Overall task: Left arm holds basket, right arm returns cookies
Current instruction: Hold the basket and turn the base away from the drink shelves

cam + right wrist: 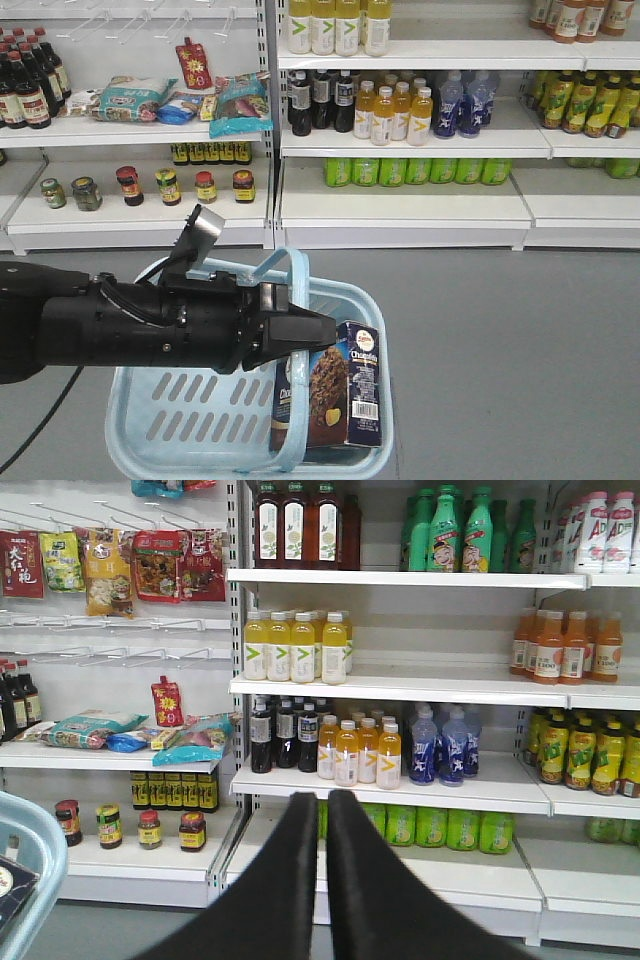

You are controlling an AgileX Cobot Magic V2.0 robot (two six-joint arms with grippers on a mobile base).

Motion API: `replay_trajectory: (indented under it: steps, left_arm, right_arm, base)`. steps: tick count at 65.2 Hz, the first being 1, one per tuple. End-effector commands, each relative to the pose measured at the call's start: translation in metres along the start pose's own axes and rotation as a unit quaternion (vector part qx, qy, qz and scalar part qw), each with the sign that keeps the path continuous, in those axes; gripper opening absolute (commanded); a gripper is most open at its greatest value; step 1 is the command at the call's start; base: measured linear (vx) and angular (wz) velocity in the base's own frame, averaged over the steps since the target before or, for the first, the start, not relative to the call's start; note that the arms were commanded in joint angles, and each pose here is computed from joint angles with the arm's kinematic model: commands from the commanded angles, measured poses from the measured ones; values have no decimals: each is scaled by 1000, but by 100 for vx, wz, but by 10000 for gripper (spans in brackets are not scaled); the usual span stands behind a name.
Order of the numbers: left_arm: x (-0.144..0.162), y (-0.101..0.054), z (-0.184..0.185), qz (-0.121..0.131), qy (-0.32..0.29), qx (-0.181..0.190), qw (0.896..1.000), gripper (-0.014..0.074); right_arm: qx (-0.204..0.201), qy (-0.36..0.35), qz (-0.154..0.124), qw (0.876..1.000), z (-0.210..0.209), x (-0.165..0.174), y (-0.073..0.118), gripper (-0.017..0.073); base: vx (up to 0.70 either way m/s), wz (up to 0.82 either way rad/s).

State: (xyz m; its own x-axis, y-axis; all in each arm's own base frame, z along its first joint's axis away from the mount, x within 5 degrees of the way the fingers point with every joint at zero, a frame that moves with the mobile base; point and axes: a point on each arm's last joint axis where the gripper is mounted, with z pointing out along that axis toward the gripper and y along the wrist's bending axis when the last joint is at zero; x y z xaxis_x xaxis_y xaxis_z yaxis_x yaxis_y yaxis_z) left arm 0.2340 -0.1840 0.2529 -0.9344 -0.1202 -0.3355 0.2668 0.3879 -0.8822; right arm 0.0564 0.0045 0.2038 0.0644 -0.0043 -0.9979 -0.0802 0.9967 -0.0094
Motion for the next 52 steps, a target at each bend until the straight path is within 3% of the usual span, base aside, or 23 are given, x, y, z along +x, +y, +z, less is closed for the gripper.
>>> replay_trajectory:
  steps: [1, 28, 52]
  left_arm:
    - [-5, -27, -7, 9, -19, 62, 998, -6]
    - [-5, -27, -7, 10, -19, 61, 998, -6]
    - [-5, -27, -7, 10, -19, 61, 998, -6]
  right_arm:
    - [-4, -33, -4, 999, 0, -1, 1, -11]
    - [-4, -33, -4, 999, 0, -1, 1, -11]
    - [-4, -33, -4, 999, 0, -1, 1, -11]
  base:
    - [48, 8]
    - [44, -6]
    - [38, -70]
